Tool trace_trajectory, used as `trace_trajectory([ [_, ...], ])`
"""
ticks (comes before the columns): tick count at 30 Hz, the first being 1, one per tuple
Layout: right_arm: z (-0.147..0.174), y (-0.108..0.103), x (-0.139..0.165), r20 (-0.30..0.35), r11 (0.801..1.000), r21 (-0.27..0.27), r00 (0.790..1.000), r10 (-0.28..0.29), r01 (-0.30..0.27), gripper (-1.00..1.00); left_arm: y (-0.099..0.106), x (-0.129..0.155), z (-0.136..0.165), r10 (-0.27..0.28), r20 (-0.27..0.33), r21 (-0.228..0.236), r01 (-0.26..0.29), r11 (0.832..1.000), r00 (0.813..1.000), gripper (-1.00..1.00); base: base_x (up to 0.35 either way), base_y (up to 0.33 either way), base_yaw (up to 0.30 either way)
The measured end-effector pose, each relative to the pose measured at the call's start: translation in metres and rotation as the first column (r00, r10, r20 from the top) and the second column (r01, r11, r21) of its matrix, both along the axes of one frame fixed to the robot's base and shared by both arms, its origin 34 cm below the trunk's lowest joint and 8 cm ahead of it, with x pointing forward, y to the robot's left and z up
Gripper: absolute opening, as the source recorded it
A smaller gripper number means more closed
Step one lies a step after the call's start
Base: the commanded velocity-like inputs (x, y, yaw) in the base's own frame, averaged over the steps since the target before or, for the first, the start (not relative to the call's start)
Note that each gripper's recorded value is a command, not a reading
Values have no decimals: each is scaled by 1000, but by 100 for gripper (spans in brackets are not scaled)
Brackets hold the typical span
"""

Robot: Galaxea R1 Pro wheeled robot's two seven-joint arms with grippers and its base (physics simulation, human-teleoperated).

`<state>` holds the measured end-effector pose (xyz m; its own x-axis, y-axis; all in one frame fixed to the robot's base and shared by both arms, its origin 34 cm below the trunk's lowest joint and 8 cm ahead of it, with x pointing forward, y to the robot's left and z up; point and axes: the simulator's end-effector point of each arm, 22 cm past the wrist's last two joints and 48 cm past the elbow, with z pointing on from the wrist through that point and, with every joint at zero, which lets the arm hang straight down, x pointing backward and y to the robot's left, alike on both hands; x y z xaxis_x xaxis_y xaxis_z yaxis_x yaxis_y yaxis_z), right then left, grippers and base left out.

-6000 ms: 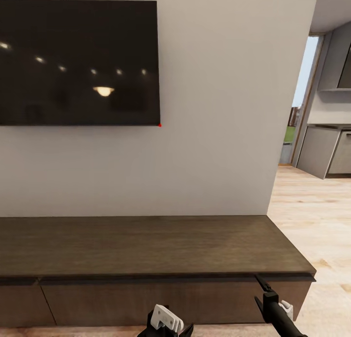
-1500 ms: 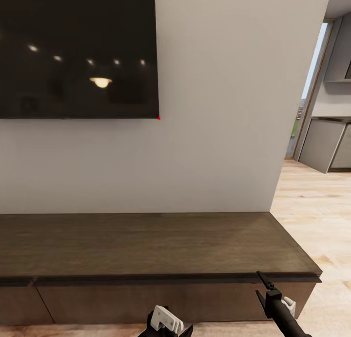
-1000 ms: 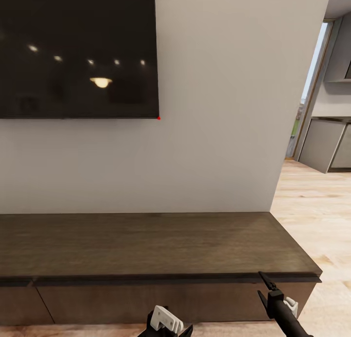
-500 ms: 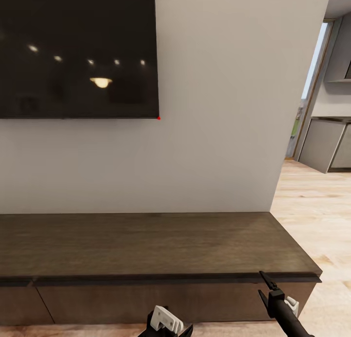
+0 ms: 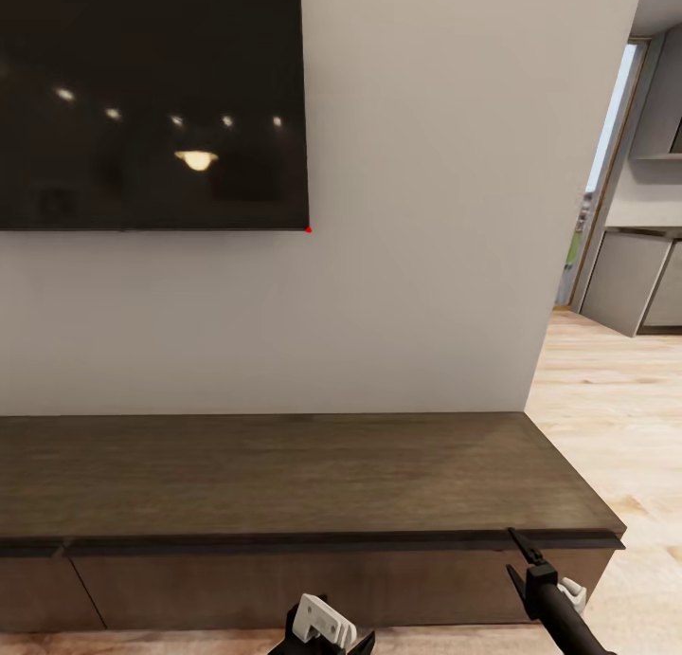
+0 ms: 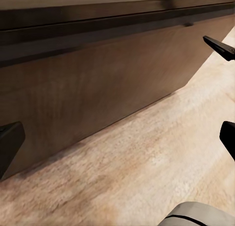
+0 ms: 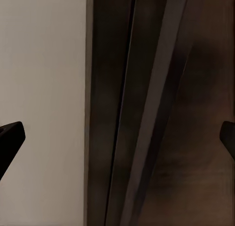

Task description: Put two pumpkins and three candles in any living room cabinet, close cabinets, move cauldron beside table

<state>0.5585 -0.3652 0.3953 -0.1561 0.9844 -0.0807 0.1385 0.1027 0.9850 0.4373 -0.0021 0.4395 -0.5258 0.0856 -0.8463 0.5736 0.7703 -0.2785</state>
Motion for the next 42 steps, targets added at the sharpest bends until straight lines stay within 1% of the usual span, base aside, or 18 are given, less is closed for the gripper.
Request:
trace_trajectory([
  [25, -1, -1, 0, -3, 1000, -1, 1000, -1, 1, 100, 0, -1, -2, 0, -5, 1, 0, 1000, 1000, 100, 30, -34, 0],
  [34, -1, -3, -1, 0, 1000, -24, 1000, -12, 12, 100, 0, -2, -5, -1, -10, 4, 1, 1000, 1000, 100, 9, -1, 0],
  [42, -2, -3, -1, 0, 1000, -27, 1000, -14, 14, 100, 0, -2, -5, -1, -11, 4, 1, 1000, 1000, 100, 0, 0, 0],
])
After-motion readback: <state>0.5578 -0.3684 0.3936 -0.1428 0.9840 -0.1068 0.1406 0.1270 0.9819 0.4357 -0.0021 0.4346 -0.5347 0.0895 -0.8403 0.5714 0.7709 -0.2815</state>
